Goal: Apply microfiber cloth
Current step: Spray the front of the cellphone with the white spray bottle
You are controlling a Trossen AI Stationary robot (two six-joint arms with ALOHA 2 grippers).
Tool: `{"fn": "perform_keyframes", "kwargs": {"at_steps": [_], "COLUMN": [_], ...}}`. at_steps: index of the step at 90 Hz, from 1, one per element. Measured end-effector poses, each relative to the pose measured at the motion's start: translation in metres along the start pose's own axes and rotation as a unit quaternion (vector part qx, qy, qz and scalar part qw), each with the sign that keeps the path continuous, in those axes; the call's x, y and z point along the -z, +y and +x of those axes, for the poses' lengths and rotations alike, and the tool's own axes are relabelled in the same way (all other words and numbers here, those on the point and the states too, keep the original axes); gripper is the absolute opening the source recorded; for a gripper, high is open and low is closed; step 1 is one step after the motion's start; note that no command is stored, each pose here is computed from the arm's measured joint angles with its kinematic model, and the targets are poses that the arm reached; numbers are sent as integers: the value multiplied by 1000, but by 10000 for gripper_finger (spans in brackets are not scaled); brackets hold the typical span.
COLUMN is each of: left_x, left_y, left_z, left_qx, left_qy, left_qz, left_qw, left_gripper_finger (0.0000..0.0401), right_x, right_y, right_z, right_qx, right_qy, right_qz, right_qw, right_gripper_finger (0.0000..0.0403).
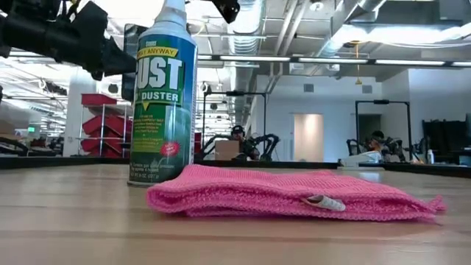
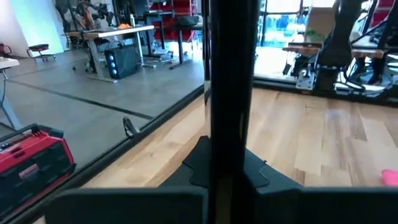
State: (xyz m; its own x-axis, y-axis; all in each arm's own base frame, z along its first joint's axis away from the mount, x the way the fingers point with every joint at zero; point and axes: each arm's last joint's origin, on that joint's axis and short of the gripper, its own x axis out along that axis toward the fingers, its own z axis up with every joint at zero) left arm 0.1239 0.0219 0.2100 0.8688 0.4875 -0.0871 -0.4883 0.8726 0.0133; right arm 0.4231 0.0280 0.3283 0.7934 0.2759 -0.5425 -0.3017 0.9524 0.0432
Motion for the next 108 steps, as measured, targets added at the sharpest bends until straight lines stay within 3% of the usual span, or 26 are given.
{"fn": "perform_keyframes", "kwargs": {"at_steps": [11,78,97,108], "left_x": [-1,-2,-2,-2], "left_y": [0,0,0,0], "left_z": [0,0,0,0], "left_qx": [1,1,1,1], "left_qy": [-6,-11,-11,-10], "left_qz": [3,2,3,4], "left_qw": [1000,1000,1000,1000], "left_gripper_finger": [0,0,0,0], "right_x": [2,-3,10,1], "right_y": [4,1,-9,-15], "right_z": [8,14,34,22], "right_qx": [-27,-23,-21,-15], "right_qy": [-3,-36,-7,26], "right_qz": [1,-12,-5,-2], "right_qw": [1000,999,1000,1000], "right_gripper_finger": [0,0,0,0]}}
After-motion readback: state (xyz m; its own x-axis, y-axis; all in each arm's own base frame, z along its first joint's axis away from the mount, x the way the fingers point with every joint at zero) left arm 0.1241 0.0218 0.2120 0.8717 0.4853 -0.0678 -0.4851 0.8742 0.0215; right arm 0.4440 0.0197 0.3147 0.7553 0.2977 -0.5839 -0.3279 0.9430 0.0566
